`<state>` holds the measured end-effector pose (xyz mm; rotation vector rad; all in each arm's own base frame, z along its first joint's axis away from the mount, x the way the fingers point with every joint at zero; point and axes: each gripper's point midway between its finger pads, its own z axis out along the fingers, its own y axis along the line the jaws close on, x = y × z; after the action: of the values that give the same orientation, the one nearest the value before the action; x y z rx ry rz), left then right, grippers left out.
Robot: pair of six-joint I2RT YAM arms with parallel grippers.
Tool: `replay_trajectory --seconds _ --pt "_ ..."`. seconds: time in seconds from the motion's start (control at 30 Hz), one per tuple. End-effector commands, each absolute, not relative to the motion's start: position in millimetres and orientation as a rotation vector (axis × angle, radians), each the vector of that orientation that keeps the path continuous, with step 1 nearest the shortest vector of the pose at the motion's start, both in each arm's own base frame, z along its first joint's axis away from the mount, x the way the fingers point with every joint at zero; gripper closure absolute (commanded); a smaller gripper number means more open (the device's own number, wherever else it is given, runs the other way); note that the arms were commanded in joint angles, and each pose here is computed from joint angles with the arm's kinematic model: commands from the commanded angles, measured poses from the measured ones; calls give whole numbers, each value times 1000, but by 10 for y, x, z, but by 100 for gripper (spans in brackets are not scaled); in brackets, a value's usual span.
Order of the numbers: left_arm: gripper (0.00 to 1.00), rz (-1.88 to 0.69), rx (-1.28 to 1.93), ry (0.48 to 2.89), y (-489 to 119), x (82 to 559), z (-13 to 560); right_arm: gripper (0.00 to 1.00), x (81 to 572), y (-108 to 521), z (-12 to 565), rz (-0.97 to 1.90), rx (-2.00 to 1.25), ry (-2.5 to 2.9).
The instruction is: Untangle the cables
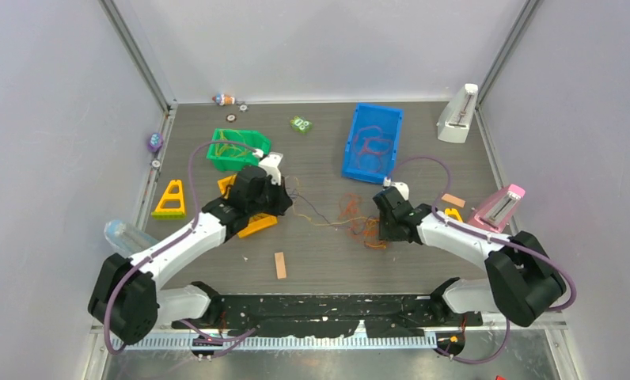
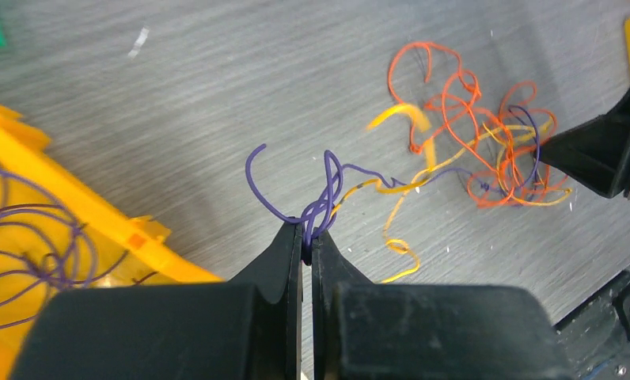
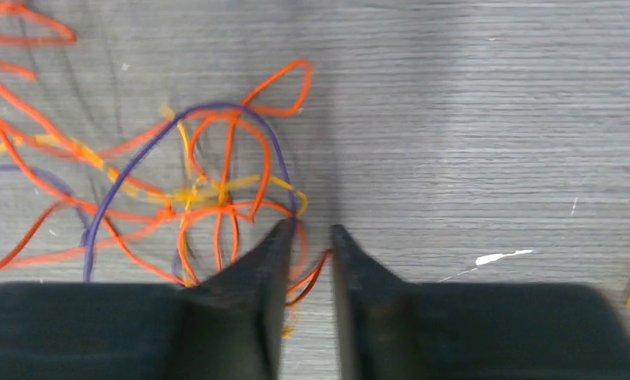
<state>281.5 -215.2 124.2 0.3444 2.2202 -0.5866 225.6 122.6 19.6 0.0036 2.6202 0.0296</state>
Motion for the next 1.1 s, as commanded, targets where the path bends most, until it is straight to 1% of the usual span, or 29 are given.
replay_trajectory --seconds 0.0,0.07,0.3,0.47,0.57,0.6,0.63,0.7,0.8,0.93,0.97,1.07 --pt "100 -589 219 2113 -1941 2993 1631 90 2362 1039 289 70 233 2570" --pt "100 -570 155 2102 -1798 3016 1673 94 2364 874 324 50 323 2542" --pt "100 -471 -110 1987 -1238 3048 1928 95 2349 134 859 -163 664 2229" --pt "100 -406 -230 1937 -963 2999 2041 95 2231 -212 1084 -189 880 2032" --pt "100 -420 -241 1923 -932 2982 2080 95 2226 -230 1150 -154 896 1987" --pt "100 -438 -222 1922 -966 2980 2107 95 2233 -208 1156 -144 844 2000" --pt "100 -458 -200 1924 -1008 2978 2135 95 2319 -73 1193 -58 782 2013" --pt "100 -479 -180 1933 -1054 2980 2169 95 2369 59 1235 6 671 2047" --pt "100 -450 -183 1927 -1015 2999 2232 95 2392 132 1331 35 579 2063" --pt "100 -405 -232 1900 -866 3003 2340 95 2334 -52 1439 -56 643 2013" --pt "100 -392 -262 1894 -785 3006 2375 95 2310 -96 1448 -65 702 1992" --pt "100 -327 -372 1872 -494 2977 2469 95 2125 -410 1482 -225 876 1907"
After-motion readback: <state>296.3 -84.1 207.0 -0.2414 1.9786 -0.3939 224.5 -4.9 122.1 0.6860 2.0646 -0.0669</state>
